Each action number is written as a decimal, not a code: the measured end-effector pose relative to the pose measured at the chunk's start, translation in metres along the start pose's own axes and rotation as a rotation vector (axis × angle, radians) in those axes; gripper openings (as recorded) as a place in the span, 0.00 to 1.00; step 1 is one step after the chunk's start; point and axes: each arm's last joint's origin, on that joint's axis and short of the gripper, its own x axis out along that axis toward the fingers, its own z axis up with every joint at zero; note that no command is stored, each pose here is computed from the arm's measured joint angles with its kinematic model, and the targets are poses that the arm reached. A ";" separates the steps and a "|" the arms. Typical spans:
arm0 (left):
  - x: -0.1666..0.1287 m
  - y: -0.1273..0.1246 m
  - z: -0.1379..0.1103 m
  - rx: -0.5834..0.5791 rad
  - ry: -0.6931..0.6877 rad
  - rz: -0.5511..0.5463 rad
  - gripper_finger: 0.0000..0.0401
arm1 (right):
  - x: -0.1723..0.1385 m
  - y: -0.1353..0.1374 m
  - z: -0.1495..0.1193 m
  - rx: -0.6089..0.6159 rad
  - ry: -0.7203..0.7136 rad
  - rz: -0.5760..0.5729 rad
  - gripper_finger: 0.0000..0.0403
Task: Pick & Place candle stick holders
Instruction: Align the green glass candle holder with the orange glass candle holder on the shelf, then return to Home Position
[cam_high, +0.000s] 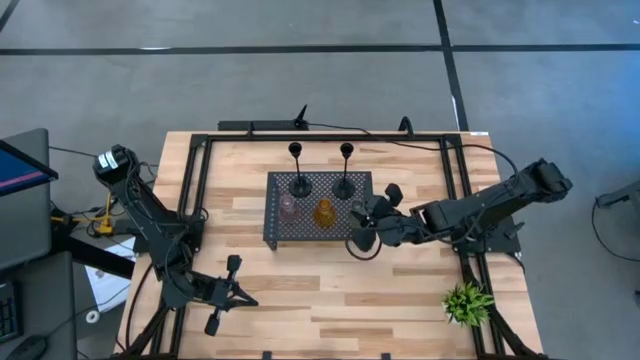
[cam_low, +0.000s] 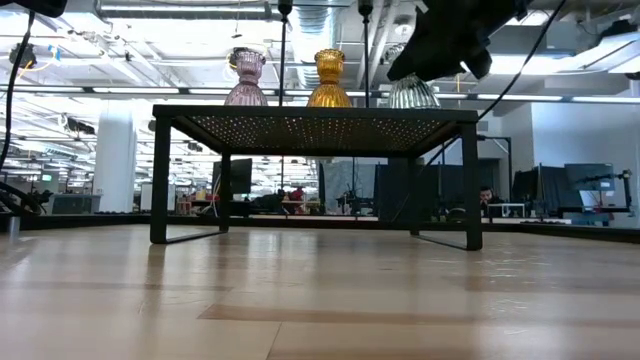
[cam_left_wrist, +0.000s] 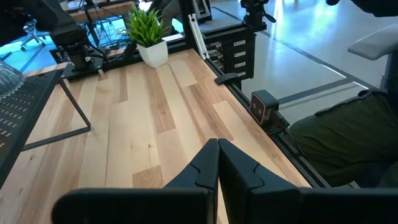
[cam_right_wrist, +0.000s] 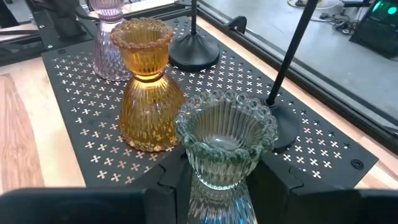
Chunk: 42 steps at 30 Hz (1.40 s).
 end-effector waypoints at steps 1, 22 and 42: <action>0.000 0.000 0.000 0.000 0.000 0.000 0.02 | 0.001 -0.001 0.000 0.002 0.000 -0.003 0.28; 0.000 0.000 0.000 0.000 0.000 0.000 0.02 | 0.011 -0.009 0.004 0.029 0.080 0.076 0.42; 0.000 0.000 0.000 0.000 0.000 0.000 0.02 | -0.013 -0.010 0.048 -0.048 0.123 0.054 0.57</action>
